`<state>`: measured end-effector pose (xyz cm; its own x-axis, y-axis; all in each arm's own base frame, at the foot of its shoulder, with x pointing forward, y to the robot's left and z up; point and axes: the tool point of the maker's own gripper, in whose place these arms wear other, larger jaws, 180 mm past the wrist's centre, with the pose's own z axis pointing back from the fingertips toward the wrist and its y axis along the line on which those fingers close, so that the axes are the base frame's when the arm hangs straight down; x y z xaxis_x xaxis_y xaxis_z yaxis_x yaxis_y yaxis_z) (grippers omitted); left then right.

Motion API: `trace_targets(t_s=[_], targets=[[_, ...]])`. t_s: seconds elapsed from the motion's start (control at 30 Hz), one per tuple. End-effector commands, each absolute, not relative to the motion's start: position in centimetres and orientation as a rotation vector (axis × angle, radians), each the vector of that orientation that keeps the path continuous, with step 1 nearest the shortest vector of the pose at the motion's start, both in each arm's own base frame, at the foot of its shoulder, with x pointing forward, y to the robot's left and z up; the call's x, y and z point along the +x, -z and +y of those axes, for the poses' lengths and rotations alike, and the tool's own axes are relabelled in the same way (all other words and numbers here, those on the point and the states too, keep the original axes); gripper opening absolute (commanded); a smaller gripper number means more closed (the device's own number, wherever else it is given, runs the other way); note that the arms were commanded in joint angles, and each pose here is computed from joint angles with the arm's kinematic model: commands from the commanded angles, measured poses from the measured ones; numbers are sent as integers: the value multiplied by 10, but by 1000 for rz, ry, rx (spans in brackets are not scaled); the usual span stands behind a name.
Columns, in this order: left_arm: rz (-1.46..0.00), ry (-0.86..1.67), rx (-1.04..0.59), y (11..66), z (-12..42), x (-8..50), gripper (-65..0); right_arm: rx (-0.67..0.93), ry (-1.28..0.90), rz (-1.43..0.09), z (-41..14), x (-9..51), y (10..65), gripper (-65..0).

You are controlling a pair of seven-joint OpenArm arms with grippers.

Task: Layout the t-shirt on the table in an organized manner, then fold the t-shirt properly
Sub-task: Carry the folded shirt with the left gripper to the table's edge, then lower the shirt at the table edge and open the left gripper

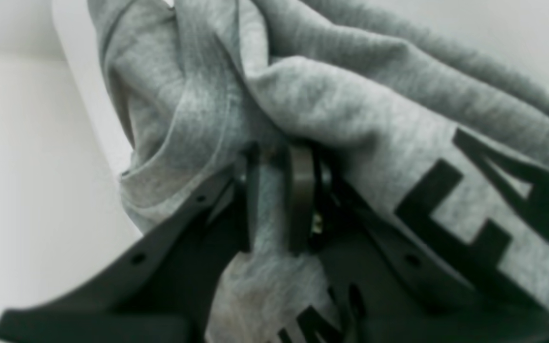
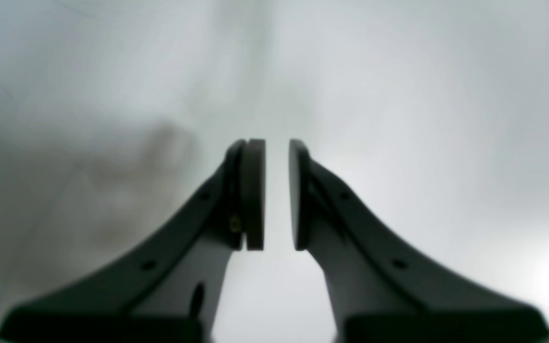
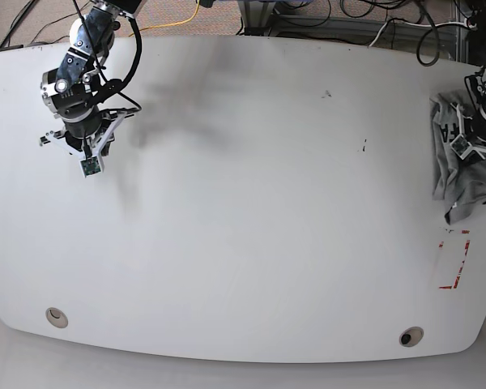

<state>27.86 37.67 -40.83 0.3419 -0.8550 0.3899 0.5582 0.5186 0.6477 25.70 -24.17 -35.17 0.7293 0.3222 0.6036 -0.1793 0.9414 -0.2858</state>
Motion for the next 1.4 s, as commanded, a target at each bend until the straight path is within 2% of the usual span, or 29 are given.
trace_targets(t_s=[0.0,0.47,0.8,0.97,1.37], targets=[[-687,930,476,409,411,266,-551,-231,-282,-747,-244,264,339,-571],[-690,851,502,390,440,270,-551,-230,-289,-749,-243,265,339,-571],[-877,715,531,338,442,316,-551,-243,-294,-766,-243,266,332,-571],[-974,678,444,313,418,334,-551,-246,-294,-769,-243,267,330,-571],[-894,519,215,335,371,299,-551,-246,-294,-769,-243,267,330,-571]])
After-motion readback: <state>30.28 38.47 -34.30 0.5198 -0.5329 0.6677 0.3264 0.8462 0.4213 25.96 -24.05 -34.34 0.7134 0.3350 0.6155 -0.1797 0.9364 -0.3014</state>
